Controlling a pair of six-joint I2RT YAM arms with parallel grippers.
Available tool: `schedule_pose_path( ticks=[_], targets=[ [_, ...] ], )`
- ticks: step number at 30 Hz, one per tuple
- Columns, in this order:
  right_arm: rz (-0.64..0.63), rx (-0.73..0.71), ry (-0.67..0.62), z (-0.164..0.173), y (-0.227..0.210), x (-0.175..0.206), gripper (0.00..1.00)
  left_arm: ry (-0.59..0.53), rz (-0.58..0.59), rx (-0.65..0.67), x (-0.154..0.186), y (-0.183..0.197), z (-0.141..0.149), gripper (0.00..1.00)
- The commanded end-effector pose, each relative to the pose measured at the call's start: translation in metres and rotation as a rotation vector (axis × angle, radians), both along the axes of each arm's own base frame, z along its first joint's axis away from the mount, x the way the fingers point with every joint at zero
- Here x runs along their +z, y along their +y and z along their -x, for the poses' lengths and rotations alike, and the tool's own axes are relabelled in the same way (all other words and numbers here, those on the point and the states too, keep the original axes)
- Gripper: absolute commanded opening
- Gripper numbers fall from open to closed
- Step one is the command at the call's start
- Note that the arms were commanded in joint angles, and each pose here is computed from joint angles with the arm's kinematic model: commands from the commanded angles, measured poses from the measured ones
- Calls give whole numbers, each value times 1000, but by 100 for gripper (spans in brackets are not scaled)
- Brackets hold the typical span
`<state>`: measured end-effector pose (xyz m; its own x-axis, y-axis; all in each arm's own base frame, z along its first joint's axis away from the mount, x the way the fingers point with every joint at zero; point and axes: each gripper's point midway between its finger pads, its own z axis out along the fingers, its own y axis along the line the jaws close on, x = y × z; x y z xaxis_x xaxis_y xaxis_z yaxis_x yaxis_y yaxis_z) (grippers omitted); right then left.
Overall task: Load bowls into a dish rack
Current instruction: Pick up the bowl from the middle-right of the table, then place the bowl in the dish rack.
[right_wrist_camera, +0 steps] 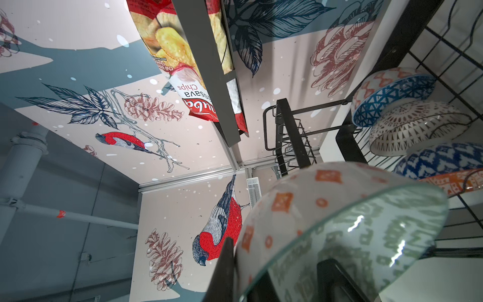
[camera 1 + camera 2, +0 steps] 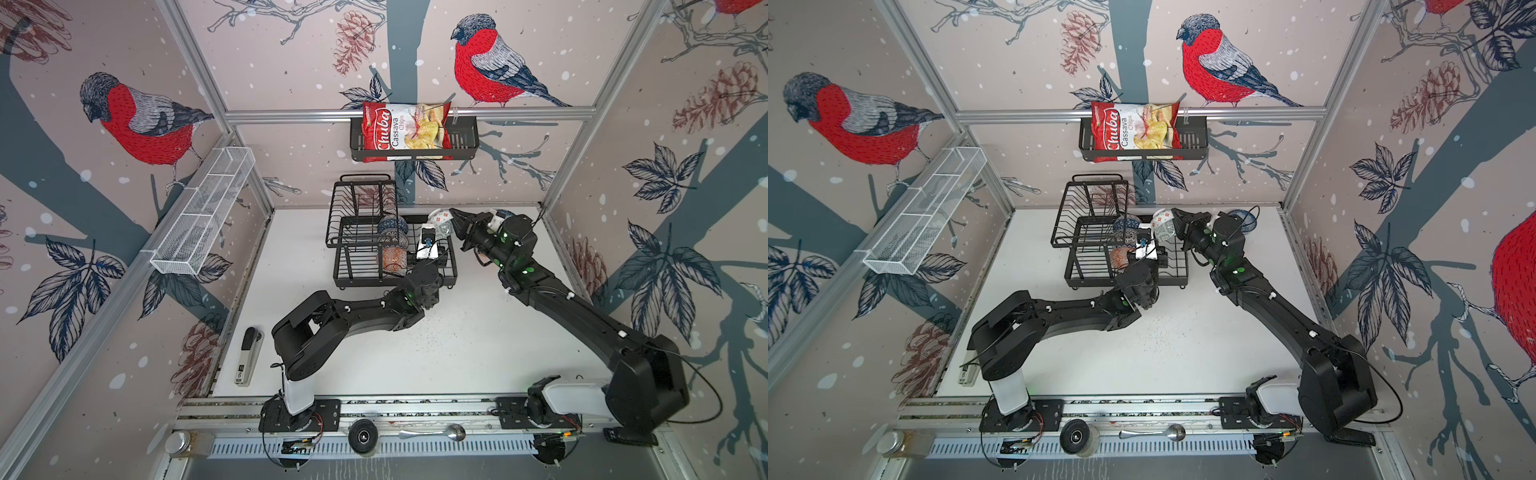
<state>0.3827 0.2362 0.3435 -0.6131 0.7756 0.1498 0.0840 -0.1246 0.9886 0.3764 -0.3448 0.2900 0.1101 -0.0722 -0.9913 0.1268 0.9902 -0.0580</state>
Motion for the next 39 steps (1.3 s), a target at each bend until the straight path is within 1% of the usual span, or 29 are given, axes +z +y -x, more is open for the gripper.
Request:
schedule_pose_path(
  ticks=[1, 2, 8, 12, 15, 17, 18, 23, 28, 32, 35, 37, 39],
  targets=[
    [98, -89, -111, -7, -15, 4, 0, -7, -55, -110, 8, -21, 8, 11],
    [96, -90, -117, -6, -15, 4, 0, -5, -54, -117, 9, -22, 8, 13],
    [118, -115, -158, -2, -22, 13, 0, 14, -56, -143, 9, -24, 10, 32],
    [111, -127, -177, 1, -28, 19, 0, 38, -66, -169, 8, -28, 11, 37],
    [110, -136, -181, 0, -32, 19, 0, 54, -75, -191, 7, -31, 12, 47],
    [119, -147, -181, -2, -36, 17, 0, 66, -84, -205, 6, -32, 14, 52],
    [110, -153, -203, 3, -41, 27, 0, 71, -83, -212, 7, -31, 14, 56],
    [106, -177, -217, 3, -53, 28, 0, 115, -75, -249, 6, -27, 14, 72],
    [95, -179, -234, 4, -59, 27, 0, 148, -99, -281, 13, -22, 18, 97],
    [109, -187, -244, 4, -62, 23, 0, 208, -139, -315, 17, -16, 14, 98],
    [131, -188, -255, 1, -61, 20, 0, 273, -144, -389, 17, -14, 12, 98],
    [135, -186, -271, 1, -60, 19, 0, 366, -163, -444, 7, -14, 6, 98],
    [137, -194, -290, 0, -60, 17, 0, 436, -191, -403, 1, -7, -3, 98]
  ],
)
